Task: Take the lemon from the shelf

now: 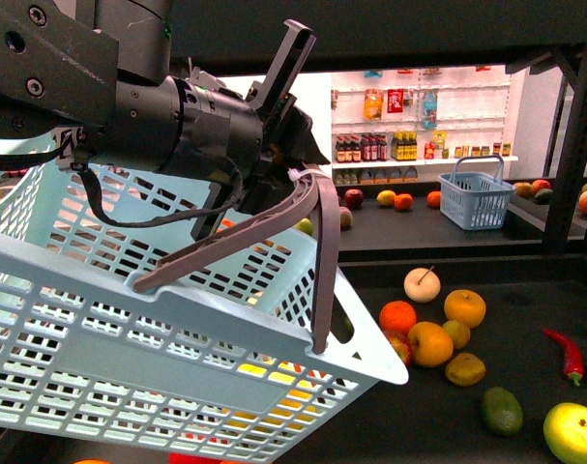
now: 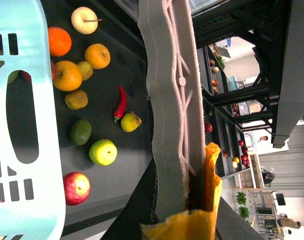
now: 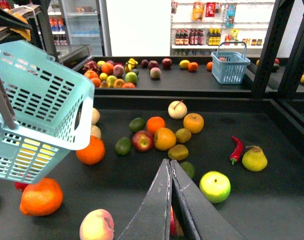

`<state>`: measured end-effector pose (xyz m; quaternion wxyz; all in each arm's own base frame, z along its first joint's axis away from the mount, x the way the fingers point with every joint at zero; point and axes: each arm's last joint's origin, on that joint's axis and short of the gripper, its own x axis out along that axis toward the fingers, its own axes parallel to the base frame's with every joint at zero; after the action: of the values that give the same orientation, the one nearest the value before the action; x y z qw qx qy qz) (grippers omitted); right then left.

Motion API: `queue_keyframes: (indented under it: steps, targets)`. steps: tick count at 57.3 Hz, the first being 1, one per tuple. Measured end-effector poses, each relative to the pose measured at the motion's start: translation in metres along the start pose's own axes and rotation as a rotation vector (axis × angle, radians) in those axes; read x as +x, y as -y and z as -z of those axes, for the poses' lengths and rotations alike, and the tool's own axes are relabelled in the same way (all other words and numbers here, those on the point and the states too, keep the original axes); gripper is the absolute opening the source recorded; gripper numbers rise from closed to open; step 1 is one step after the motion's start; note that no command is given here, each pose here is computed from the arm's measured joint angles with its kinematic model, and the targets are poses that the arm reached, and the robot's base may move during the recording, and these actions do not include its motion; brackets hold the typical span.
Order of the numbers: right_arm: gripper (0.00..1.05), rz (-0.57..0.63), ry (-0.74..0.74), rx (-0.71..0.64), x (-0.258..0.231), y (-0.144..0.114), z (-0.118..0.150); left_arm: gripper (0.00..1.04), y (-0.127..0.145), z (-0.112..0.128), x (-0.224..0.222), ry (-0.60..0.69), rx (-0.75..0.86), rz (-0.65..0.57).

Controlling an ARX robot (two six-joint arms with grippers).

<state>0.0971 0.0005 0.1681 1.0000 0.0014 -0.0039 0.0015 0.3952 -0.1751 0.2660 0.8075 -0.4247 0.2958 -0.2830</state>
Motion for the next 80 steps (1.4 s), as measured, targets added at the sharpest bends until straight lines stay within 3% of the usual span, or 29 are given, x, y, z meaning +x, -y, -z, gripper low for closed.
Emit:
queue_keyframes:
  steps: [10, 19, 34, 50, 62, 72, 80]
  targets:
    - [0.3, 0.001, 0.0, 0.0, 0.0, 0.0, 0.0, 0.11, 0.0, 0.0, 0.0, 0.012, 0.02, 0.04]
    - [0.56, 0.002, 0.0, 0.0, 0.0, 0.0, 0.0, 0.11, 0.0, -0.009, -0.001, 0.114, 0.089, 0.091]
    - [0.98, 0.002, 0.0, 0.0, 0.0, 0.0, 0.0, 0.11, -0.022, -0.045, -0.021, 0.358, -0.053, 0.023]
    - [0.97, 0.002, 0.0, 0.0, 0.0, 0.0, 0.0, 0.11, -0.077, -0.093, -0.074, 0.764, -0.225, -0.056]
    - [0.97, 0.002, 0.0, 0.0, 0.0, 0.0, 0.0, 0.11, -0.108, -0.127, -0.13, 1.052, -0.317, 0.016]
    - [0.97, 0.002, 0.0, 0.0, 0.0, 0.0, 0.0, 0.11, -0.12, -0.149, -0.17, 1.216, -0.274, 0.111]
    - [0.97, 0.002, 0.0, 0.0, 0.0, 0.0, 0.0, 0.11, -0.137, -0.157, -0.185, 1.265, -0.25, 0.147]
